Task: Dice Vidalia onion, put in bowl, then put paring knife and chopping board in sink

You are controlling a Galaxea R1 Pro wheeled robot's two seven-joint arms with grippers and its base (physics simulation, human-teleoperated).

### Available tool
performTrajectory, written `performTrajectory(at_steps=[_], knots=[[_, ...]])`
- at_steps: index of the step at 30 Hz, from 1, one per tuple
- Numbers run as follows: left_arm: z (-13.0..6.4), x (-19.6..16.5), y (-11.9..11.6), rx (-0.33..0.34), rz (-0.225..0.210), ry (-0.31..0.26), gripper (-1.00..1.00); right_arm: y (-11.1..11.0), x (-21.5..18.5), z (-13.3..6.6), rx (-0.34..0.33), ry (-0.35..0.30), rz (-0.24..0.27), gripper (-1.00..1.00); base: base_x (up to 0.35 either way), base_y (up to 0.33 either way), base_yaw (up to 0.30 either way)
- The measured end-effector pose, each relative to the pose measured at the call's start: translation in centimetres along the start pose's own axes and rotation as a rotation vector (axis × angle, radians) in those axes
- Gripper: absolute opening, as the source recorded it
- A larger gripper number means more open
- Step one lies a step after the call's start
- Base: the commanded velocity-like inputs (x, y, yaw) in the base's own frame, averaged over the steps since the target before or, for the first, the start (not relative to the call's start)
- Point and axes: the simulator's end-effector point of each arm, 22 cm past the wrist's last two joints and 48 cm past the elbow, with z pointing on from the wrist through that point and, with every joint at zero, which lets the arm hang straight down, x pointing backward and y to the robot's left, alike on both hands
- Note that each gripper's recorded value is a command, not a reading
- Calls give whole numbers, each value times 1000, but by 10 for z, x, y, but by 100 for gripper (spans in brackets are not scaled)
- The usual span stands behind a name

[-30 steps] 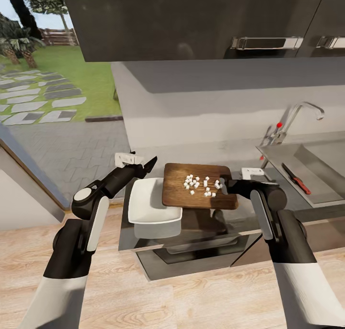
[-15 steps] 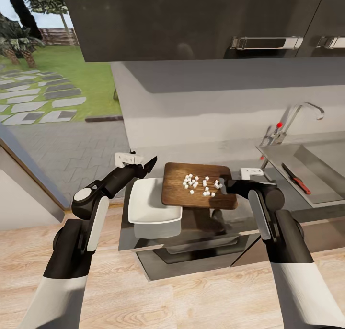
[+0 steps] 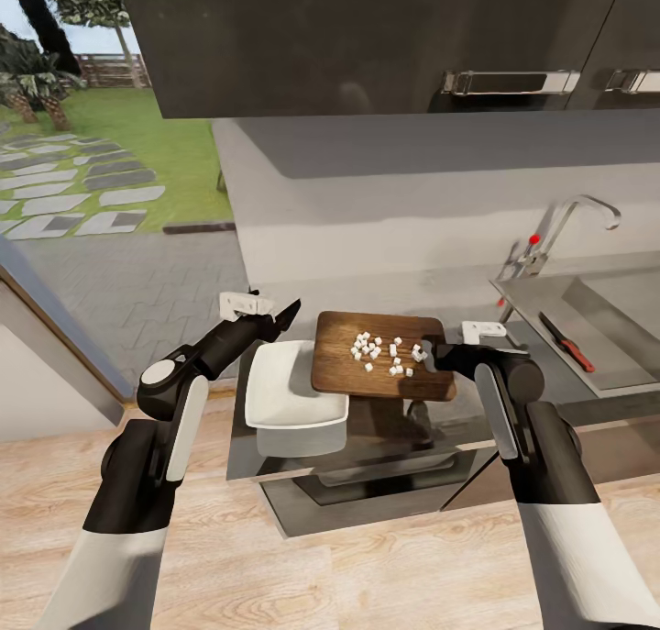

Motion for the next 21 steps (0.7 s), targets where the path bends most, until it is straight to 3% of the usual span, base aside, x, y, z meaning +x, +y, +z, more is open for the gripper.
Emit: performTrajectory(at_steps=[21], knots=[[0,0,0,0,0,0,100,0,-5,-1,1,-7,0,-100,0,0,0]])
